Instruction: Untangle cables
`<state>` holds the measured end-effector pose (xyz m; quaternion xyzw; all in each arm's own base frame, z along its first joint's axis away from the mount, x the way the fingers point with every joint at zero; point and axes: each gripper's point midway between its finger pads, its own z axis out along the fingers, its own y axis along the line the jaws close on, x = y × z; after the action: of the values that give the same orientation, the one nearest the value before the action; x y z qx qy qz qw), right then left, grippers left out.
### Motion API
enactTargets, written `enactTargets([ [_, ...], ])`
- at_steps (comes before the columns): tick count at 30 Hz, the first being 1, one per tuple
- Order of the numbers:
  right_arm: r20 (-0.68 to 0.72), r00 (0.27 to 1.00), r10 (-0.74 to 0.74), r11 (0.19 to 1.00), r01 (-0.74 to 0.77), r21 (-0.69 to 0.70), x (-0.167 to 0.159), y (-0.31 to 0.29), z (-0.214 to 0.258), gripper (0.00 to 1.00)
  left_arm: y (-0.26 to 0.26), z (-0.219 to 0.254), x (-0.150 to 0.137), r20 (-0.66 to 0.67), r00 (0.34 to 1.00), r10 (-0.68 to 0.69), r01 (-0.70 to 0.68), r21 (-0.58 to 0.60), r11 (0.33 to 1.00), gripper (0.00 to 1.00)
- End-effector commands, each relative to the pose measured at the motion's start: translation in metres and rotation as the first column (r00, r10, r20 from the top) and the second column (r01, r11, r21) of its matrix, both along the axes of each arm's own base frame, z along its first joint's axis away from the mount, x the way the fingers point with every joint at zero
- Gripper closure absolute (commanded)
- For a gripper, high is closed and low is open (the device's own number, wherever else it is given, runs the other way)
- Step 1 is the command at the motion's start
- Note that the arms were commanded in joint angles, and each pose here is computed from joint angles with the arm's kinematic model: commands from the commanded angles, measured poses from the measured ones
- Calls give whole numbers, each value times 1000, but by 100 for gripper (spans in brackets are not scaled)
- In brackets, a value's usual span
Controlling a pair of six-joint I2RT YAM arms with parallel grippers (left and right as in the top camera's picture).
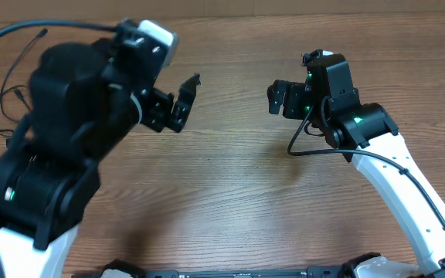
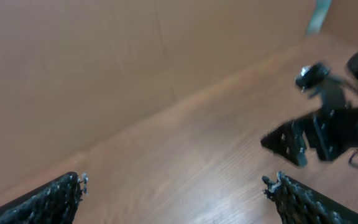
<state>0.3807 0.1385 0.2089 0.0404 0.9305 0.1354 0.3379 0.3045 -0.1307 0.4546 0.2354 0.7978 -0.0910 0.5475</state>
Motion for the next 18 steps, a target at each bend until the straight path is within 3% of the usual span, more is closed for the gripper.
enactTargets([
  [1, 47, 999, -6, 1000, 6, 7, 2, -2, 18, 0, 3, -1, -10, 39, 999, 5, -4, -29, 1000, 1],
  [8, 47, 999, -6, 1000, 6, 7, 2, -2, 18, 0, -2, 1, -4, 284, 957, -60, 102, -136, 985, 0],
  [13, 47, 999, -6, 1000, 6, 7, 2, -2, 18, 0, 1, -14, -9, 498, 864, -77, 179, -160, 971, 1],
  [18, 47, 999, -6, 1000, 6, 7, 2, -2, 18, 0, 7, -40, -32, 627, 777, -52, 199, -167, 966, 0],
])
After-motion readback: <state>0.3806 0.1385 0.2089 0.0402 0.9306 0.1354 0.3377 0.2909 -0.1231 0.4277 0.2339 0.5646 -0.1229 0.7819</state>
